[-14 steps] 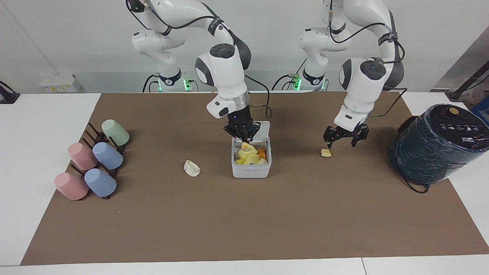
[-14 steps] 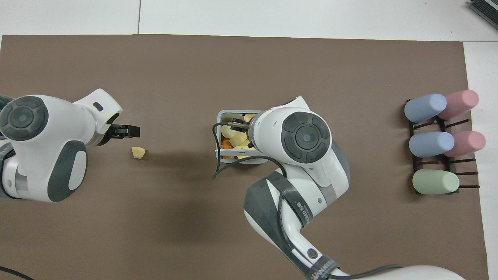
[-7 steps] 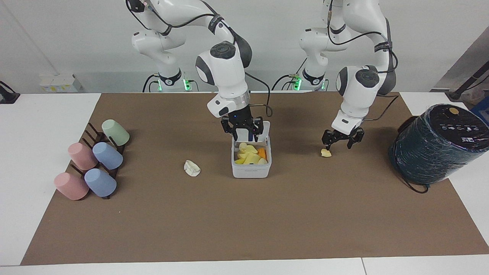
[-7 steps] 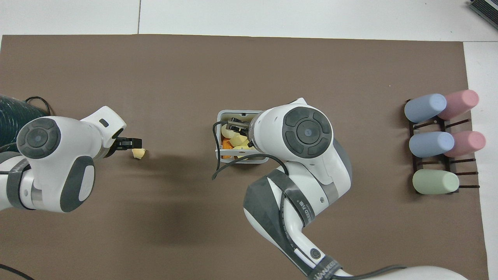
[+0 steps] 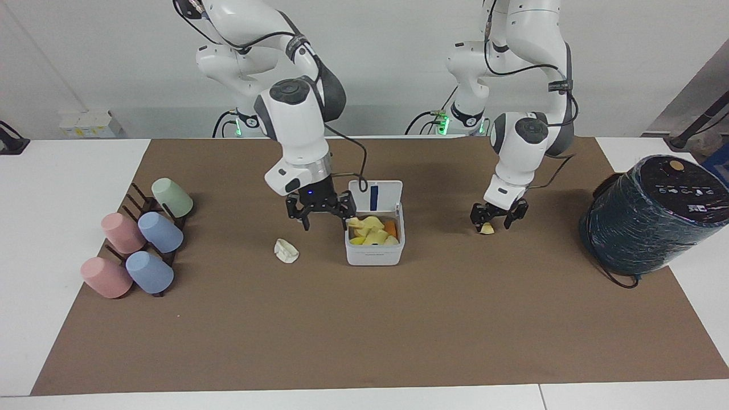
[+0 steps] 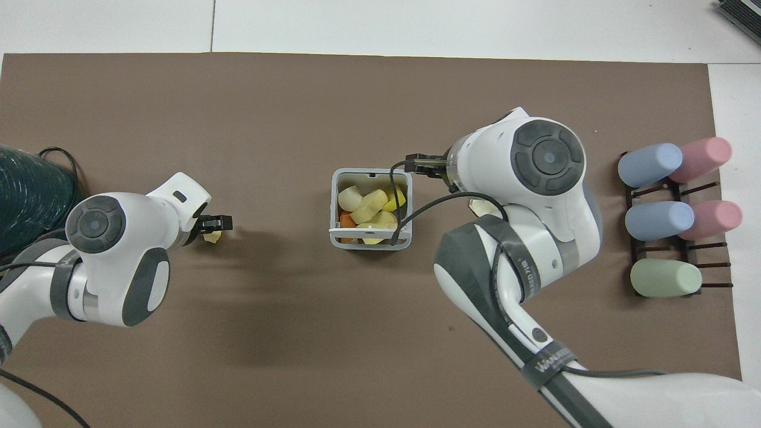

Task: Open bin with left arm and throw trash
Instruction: 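Grasp the scrap with the left gripper while the right gripper reaches the paper, then grasp the crumpled white paper with the right gripper, then carry the tan scrap over the bin and release it with the left gripper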

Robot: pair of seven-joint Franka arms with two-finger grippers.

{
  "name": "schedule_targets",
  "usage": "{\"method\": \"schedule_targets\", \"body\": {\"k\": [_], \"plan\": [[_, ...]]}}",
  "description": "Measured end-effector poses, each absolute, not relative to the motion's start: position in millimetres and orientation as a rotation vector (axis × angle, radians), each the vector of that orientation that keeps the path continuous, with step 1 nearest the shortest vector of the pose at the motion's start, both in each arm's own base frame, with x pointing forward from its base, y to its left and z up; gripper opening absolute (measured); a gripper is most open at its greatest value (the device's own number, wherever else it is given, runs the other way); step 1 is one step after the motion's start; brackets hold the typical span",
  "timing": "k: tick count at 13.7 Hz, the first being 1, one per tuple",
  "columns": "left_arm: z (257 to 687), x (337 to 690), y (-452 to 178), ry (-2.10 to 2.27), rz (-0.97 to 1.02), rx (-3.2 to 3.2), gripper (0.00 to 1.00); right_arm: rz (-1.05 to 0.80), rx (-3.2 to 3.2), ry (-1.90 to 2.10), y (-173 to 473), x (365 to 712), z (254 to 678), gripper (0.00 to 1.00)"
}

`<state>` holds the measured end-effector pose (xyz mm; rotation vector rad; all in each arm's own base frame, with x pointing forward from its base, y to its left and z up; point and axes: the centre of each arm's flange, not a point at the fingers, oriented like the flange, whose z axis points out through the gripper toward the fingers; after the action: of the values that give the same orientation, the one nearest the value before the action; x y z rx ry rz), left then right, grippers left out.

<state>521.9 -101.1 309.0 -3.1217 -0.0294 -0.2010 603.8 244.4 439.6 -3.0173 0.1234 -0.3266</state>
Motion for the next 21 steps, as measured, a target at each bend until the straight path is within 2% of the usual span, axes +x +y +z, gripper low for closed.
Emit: {"method": "schedule_targets", "body": {"k": [2,5,7,8,10,11,12,13,14,15,16,18,19,20,21], "plan": [[298.5,519.3,-101.3,-0.032,-0.180,-3.122,0.86,-0.348,-3.025,0.050,219.3,607.2,414.4,1.00],[288.1,512.5,-105.0,-0.030,-0.150,-3.121,0.83,-0.337,-3.050,-0.078,197.4,593.6,361.9,1.00],[288.2,510.8,-112.7,-0.060,-0.151,-3.123,0.81,-0.328,-3.078,-0.145,182.8,585.5,339.3,0.96],[287.1,507.9,-122.3,-0.079,-0.147,-3.125,0.81,-0.332,-3.086,-0.164,176.3,582.2,330.5,0.88],[286.9,503.1,-139.7,-0.103,-0.147,-3.128,0.76,-0.332,-3.094,-0.168,164.7,575.5,315.2,0.59],[288.6,502.9,-141.7,-0.108,-0.153,-3.129,0.65,-0.325,-3.096,-0.163,160.3,573.8,311.0,0.49],[289.8,502.9,-142.0,-0.108,-0.156,-3.129,0.60,-0.322,-3.098,-0.160,158.7,573.2,309.7,0.37],[289.9,502.9,-142.0,-0.110,-0.156,-3.129,0.60,-0.323,-3.097,-0.160,158.7,573.1,309.7,0.27],[291.3,503.0,-141.9,-0.111,-0.160,-3.130,0.53,-0.326,-3.096,-0.161,159.1,573.1,310.3,0.18],[291.3,502.9,-141.9,-0.112,-0.160,-3.130,0.53,-0.329,-3.095,-0.162,159.5,573.2,310.9,0.05],[292.5,503.1,-142.0,-0.113,-0.164,-3.130,0.47,-0.336,-3.093,-0.163,160.2,573.4,311.9,0.02],[294.2,502.5,-145.8,-0.106,-0.171,-3.133,0.23,-0.368,-3.082,-0.171,164.6,576.2,319.6,0.02],[294.3,502.6,-145.6,-0.107,-0.171,-3.133,0.23,-0.392,-3.075,-0.171,167.0,579.5,327.4,0.02],[294.5,502.8,-146.2,-0.106,-0.173,-3.134,0.18,-0.422,-3.067,-0.167,169.1,583.6,337.0,0.02],[294.5,503.5,-146.4,-0.107,-0.173,-3.134,0.06,-0.453,-3.058,-0.157,171.1,588.1,347.8,0.02]]}}
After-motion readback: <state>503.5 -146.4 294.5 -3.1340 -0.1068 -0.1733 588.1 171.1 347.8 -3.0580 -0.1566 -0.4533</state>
